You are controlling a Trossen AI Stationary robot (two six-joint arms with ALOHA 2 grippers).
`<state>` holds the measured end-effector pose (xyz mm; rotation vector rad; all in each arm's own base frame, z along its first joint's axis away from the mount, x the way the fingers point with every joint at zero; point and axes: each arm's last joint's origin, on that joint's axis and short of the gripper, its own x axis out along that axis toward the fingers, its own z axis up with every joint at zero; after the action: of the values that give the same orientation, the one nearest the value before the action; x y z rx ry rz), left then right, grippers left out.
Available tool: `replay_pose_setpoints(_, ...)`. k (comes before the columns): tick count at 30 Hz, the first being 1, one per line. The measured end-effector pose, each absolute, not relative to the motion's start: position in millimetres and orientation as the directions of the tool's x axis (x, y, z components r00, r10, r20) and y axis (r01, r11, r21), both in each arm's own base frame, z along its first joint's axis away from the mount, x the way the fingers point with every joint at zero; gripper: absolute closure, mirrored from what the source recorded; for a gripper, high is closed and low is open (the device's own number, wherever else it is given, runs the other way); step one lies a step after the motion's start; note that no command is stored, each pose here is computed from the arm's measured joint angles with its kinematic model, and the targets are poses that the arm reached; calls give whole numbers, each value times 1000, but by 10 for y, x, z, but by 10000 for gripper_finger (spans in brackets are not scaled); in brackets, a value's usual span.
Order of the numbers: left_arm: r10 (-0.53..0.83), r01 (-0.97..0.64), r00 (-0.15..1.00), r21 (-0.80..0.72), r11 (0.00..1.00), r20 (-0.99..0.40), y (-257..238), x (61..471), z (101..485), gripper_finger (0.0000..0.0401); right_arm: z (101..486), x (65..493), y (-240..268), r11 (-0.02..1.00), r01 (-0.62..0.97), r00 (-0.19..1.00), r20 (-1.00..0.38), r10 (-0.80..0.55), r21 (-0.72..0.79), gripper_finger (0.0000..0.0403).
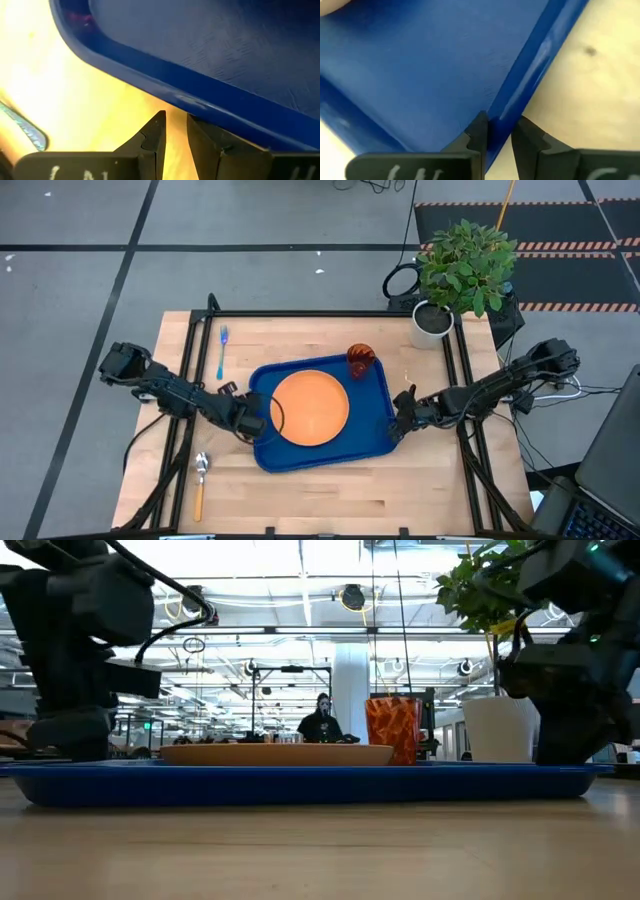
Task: Pick and place plate/cup/fork/spoon on tray
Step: Adjust the blue tray
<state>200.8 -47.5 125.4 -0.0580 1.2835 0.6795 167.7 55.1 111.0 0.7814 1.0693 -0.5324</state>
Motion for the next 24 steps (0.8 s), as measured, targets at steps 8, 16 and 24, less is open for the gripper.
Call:
replay_pose_setpoints(8,471,-516,91,362,776,-878,-382,2004,1247,320,1175,1744,782,651,608,538,-839,82,454,353)
replay_pose_setpoints(16,458,-533,120,332,778,-881,-377,2046,1250,320,1161,1662,854,650,638,514,-857,41,414,351)
replay_pose_setpoints(24,429,-504,147,306,808,-891,-394,2080,1257,320,1180,1630,838,676,624,506,-862,33,392,316)
